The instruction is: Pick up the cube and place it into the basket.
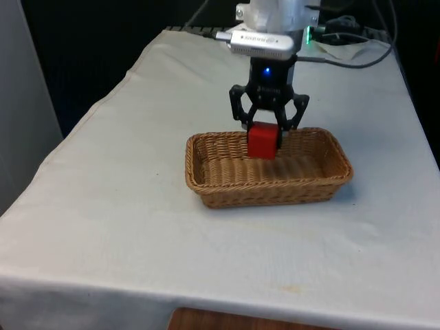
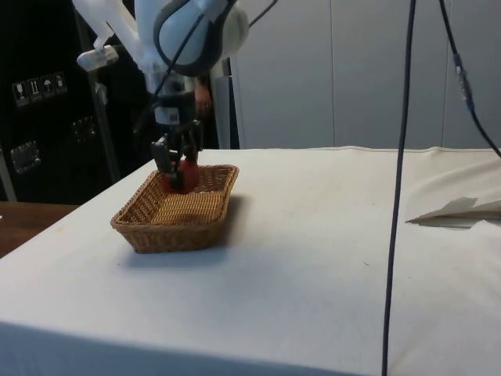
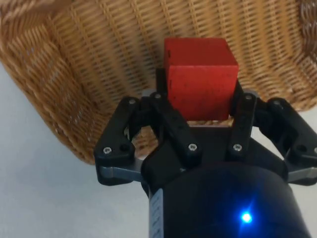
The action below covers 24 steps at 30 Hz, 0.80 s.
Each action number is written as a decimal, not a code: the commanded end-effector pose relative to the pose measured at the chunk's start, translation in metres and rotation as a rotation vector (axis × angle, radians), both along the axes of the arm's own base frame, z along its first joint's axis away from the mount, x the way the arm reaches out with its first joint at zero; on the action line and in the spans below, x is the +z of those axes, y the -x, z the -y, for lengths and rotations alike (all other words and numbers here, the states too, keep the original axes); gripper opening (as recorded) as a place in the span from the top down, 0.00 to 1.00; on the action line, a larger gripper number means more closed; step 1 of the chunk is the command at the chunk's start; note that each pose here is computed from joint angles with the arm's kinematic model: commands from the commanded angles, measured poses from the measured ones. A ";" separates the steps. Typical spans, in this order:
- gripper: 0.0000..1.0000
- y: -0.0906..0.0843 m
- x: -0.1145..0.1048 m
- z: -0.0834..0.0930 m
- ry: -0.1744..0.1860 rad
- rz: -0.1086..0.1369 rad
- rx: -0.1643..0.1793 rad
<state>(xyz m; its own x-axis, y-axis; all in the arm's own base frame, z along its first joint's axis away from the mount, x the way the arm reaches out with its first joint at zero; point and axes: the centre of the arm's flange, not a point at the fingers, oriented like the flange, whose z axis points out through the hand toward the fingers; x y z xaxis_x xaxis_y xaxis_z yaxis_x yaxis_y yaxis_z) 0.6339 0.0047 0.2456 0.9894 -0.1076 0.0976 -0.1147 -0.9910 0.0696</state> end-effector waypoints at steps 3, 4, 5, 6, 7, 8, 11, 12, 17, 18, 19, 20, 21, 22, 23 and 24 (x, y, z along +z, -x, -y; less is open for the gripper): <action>0.97 -0.004 -0.010 -0.001 -0.024 -0.010 0.001; 0.97 -0.006 -0.014 -0.001 -0.026 -0.012 -0.001; 0.97 -0.007 -0.019 0.000 -0.029 -0.018 -0.002; 0.97 -0.008 -0.021 -0.001 -0.030 -0.019 -0.002; 0.97 -0.007 -0.019 0.000 -0.016 -0.017 -0.004; 0.97 -0.008 -0.023 0.000 -0.030 -0.019 -0.003; 0.97 -0.010 -0.033 0.000 -0.029 -0.022 -0.005; 0.97 -0.010 -0.033 0.000 -0.029 -0.022 -0.005; 0.97 -0.010 -0.040 0.001 -0.028 -0.021 -0.008; 0.97 -0.010 -0.040 0.000 -0.028 -0.020 -0.008; 0.97 -0.010 -0.040 0.000 -0.026 -0.020 -0.008; 0.97 -0.010 -0.040 0.001 -0.025 -0.019 -0.009; 0.97 -0.010 -0.041 0.001 -0.024 -0.020 -0.009; 0.95 -0.010 -0.041 0.001 -0.024 -0.020 -0.010; 0.90 -0.010 -0.041 0.001 -0.023 -0.020 -0.009; 0.82 -0.010 -0.042 0.001 -0.022 -0.021 -0.010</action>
<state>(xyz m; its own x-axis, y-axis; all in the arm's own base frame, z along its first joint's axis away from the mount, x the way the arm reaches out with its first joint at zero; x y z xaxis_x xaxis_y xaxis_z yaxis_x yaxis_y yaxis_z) 0.6438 0.0032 0.2049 0.9903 -0.1192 0.0710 -0.1234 -0.9907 0.0576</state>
